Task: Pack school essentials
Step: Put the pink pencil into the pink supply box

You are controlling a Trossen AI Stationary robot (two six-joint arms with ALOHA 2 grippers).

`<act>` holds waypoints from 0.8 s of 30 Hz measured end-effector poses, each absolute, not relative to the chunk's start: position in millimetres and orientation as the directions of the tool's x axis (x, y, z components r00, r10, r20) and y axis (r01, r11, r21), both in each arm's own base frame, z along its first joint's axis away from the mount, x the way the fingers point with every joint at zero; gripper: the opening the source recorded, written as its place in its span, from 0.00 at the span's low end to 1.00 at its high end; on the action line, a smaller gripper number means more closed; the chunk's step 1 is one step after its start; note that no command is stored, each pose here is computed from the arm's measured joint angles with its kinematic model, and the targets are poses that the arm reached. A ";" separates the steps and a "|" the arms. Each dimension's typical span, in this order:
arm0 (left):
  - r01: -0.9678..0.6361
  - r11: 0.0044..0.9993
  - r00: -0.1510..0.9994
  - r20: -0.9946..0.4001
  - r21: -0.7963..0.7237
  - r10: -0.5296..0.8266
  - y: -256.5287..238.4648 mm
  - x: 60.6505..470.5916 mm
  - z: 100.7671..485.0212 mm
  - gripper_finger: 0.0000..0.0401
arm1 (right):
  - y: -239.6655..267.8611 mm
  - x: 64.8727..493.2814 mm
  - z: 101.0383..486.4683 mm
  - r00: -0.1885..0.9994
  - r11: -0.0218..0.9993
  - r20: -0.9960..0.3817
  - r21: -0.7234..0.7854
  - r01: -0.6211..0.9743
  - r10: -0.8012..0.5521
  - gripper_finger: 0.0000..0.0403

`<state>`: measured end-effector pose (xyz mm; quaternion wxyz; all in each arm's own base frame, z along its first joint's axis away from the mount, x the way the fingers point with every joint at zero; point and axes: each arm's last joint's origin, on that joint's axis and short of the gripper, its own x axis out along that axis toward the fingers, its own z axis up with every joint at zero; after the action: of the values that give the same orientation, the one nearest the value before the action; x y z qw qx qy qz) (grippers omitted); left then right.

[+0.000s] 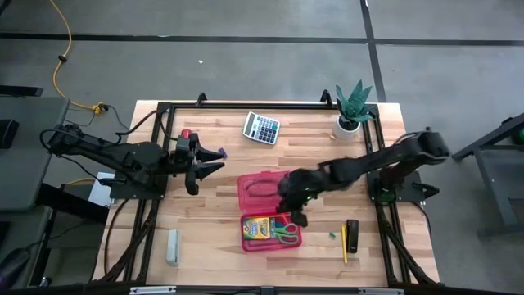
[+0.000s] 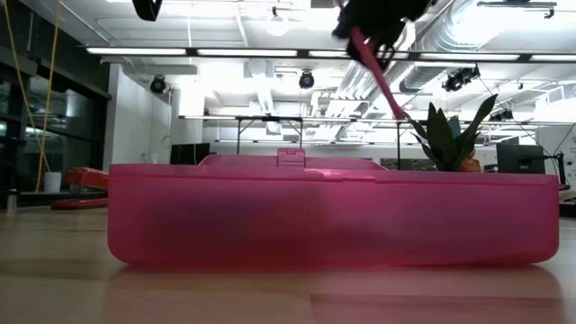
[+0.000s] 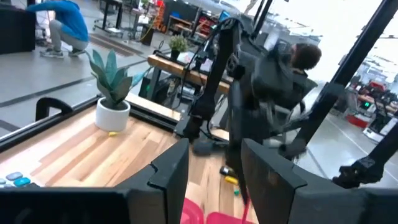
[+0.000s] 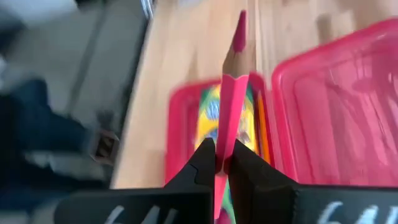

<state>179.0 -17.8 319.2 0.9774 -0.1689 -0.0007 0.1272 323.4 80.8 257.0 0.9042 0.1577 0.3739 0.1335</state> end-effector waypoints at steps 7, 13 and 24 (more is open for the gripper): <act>-0.249 0.908 0.968 -0.044 -0.337 0.249 -17.9 180.0 318.7 0.34 | 92.0 365.9 233.5 0.482 0.939 -0.816 0.205 -0.275 0.319 0.00; -0.249 0.908 0.968 -0.044 -0.337 0.249 -17.9 180.0 318.7 0.34 | 95.0 382.3 225.9 0.377 0.912 -0.886 0.111 -0.394 0.270 0.00; -0.249 0.908 0.968 -0.044 -0.337 0.249 -17.9 180.0 318.7 0.34 | 96.0 380.9 216.0 0.268 0.900 -0.914 0.184 -0.394 0.304 0.00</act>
<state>180.0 -17.9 318.7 0.9767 -0.1726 -0.0001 0.1274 380.9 96.0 216.0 0.7951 -0.0398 0.5639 0.2195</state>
